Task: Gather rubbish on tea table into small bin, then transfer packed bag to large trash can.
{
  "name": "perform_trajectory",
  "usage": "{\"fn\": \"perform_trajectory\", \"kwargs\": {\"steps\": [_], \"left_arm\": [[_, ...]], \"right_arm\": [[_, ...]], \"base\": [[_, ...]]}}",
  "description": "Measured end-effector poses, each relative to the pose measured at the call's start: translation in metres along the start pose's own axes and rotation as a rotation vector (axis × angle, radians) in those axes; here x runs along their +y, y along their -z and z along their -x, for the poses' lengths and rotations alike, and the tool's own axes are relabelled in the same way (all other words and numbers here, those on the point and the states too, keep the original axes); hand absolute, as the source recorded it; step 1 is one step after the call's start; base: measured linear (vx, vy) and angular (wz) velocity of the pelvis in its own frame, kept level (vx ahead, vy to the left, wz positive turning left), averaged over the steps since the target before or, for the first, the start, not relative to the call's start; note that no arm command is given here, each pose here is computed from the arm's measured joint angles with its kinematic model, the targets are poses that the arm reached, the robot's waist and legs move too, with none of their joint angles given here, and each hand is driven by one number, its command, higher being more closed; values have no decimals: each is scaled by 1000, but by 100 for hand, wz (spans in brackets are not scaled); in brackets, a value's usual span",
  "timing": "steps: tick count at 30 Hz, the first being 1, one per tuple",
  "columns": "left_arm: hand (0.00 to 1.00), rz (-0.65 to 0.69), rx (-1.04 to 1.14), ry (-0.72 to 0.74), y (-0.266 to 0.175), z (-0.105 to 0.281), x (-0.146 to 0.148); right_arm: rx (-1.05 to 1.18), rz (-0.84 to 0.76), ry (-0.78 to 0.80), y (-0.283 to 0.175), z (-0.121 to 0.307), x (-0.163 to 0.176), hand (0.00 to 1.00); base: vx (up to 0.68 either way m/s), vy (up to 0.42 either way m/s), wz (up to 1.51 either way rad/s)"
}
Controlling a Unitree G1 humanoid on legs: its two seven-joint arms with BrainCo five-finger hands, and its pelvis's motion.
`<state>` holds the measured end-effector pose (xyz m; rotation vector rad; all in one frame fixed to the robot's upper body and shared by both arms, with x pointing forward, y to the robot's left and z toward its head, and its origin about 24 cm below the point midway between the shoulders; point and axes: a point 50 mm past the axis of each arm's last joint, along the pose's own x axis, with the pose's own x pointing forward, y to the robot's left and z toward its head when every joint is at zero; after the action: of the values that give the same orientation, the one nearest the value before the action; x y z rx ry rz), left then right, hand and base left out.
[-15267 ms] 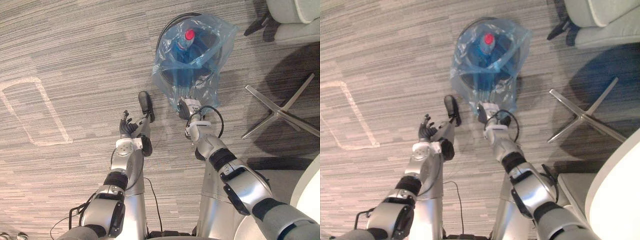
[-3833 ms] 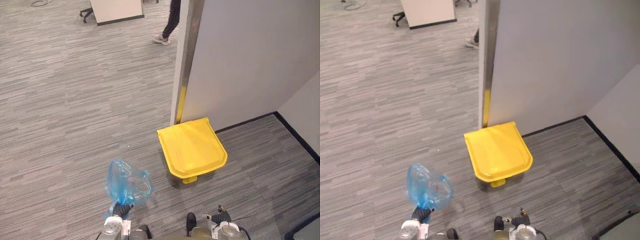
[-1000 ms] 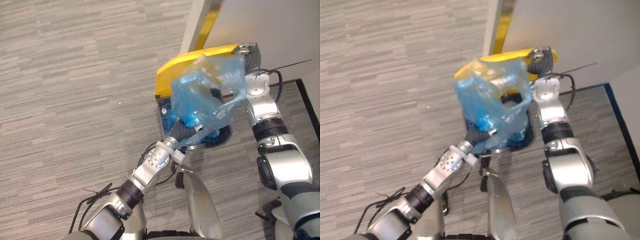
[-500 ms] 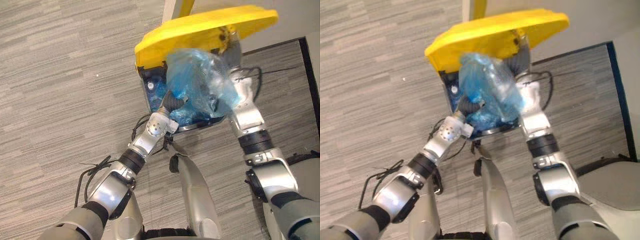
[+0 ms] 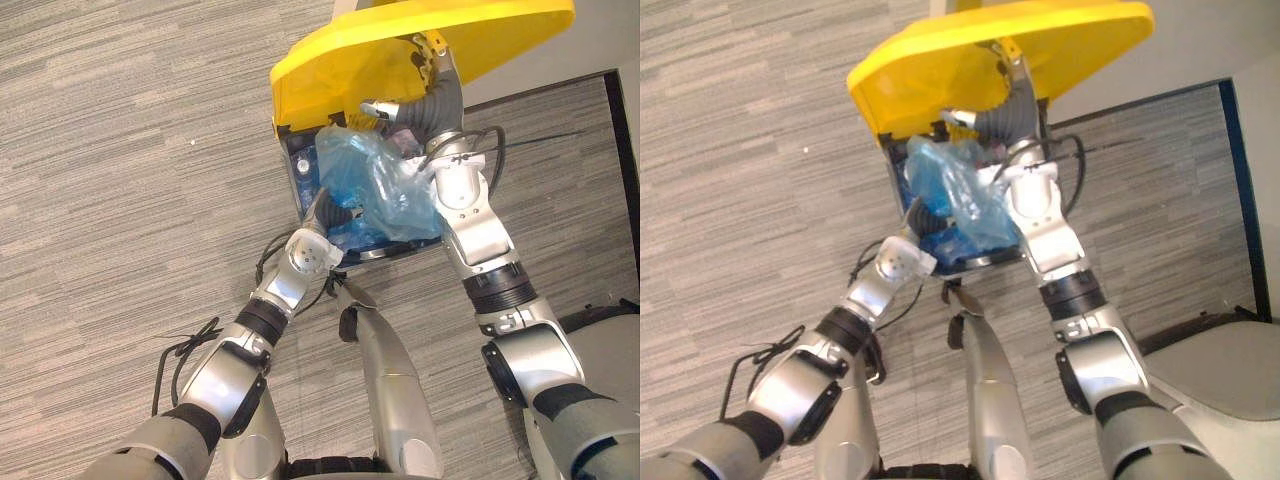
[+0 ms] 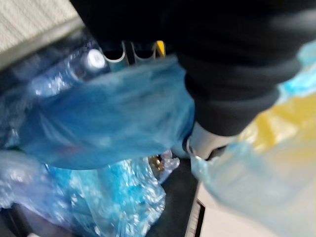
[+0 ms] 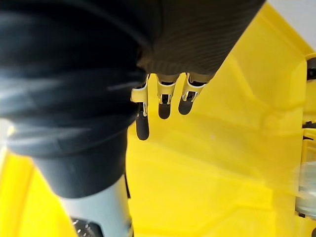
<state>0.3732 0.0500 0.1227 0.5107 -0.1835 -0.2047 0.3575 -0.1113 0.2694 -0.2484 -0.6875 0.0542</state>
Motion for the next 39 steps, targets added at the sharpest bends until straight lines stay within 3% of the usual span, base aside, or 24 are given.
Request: {"fn": "perform_trajectory", "kwargs": {"steps": [12, 17, 23, 31, 33, 37, 39], "left_arm": [[0, -59, 134, 37, 54, 31, -6], [0, 13, 194, 34, 81, 58, -5], [0, 233, 495, -60, 160, 144, 6], [0, 276, 988, -133, 240, 260, 6], [0, 285, 1108, -122, 249, 291, -2], [0, 280, 1165, -108, 253, 305, -8], [0, 290, 1190, -129, 254, 312, -7]], "right_arm": [[201, 6, -69, 54, 55, 10, 0], [346, 56, -93, 88, 84, 11, 0], [705, 136, -96, 151, 167, -3, 0], [925, 128, -115, 173, 238, 2, 0], [1065, 130, -157, 182, 283, 10, 0], [1309, 138, -216, 189, 355, 20, 0], [1472, 73, -134, 183, 402, 23, 0]], "base": [[-16, -17, 6], [11, -39, 15], [-32, -17, 20], [-90, 47, -4], [-126, 68, -27], [-96, -72, -4], [9, -163, -8]]}}
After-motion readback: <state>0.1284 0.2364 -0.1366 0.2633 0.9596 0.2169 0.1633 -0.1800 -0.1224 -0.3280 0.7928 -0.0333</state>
